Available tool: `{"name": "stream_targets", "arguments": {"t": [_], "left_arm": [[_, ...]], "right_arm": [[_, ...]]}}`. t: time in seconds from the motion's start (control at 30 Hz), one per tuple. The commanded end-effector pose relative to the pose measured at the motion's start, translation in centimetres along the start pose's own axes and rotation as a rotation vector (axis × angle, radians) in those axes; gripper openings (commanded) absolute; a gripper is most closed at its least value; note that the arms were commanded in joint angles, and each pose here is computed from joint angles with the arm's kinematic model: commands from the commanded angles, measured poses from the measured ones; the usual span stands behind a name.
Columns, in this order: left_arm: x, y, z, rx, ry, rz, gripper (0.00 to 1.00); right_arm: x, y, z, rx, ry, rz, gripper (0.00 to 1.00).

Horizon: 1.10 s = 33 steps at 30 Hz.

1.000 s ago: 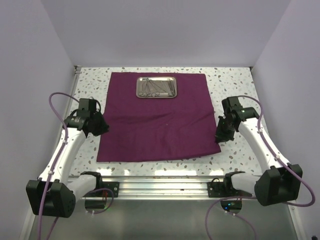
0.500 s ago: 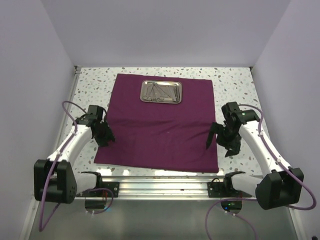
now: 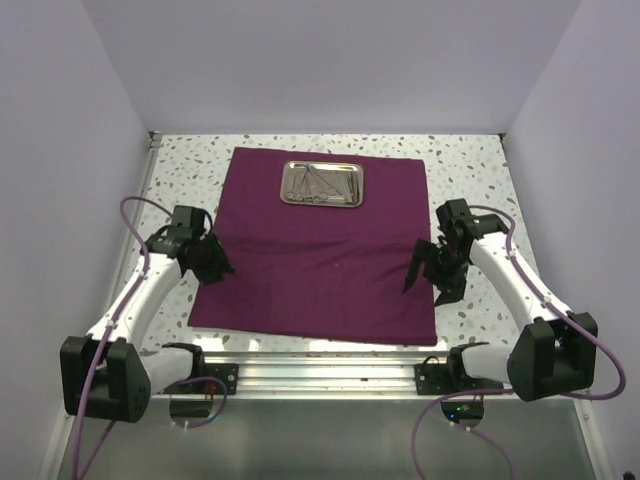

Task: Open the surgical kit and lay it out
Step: Smooth out the surgical kit at the center of the board.

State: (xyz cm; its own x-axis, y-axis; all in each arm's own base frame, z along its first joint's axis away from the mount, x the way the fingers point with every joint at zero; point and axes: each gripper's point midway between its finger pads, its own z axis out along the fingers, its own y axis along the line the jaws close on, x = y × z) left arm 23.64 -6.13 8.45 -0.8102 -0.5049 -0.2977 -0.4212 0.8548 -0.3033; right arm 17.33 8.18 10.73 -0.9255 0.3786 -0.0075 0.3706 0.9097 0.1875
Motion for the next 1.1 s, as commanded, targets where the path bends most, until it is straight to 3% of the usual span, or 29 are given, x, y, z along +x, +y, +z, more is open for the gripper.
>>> {"name": "stream_targets", "arguments": {"t": [0.0, 0.13, 0.27, 0.47, 0.9, 1.07], "left_arm": [[2.2, -0.6, -1.6, 0.059, 0.057, 0.015, 0.43], [3.8, -0.5, -2.2, 0.073, 0.104, 0.027, 0.46], [6.1, 1.1, -1.4, 0.019, 0.162, 0.024, 0.46], [8.6, 1.6, -0.9, 0.028, 0.216, -0.056, 0.44], [8.7, 3.7, 1.7, -0.097, 0.210, -0.103, 0.51], [8.6, 3.9, 2.1, -0.099, 0.198, -0.100, 0.51]], "right_arm": [[2.4, 2.2, -1.4, -0.125, 0.064, -0.056, 0.82], [5.6, 1.0, -1.6, -0.069, 0.139, -0.109, 0.76], [8.5, -0.1, 1.0, -0.060, 0.191, -0.067, 0.65], [9.6, -1.0, 3.1, -0.029, 0.246, -0.025, 0.62], [6.2, -1.7, 6.3, 0.070, 0.122, 0.002, 0.62], [4.3, -2.4, 6.2, 0.127, 0.024, 0.005, 0.54]]}}
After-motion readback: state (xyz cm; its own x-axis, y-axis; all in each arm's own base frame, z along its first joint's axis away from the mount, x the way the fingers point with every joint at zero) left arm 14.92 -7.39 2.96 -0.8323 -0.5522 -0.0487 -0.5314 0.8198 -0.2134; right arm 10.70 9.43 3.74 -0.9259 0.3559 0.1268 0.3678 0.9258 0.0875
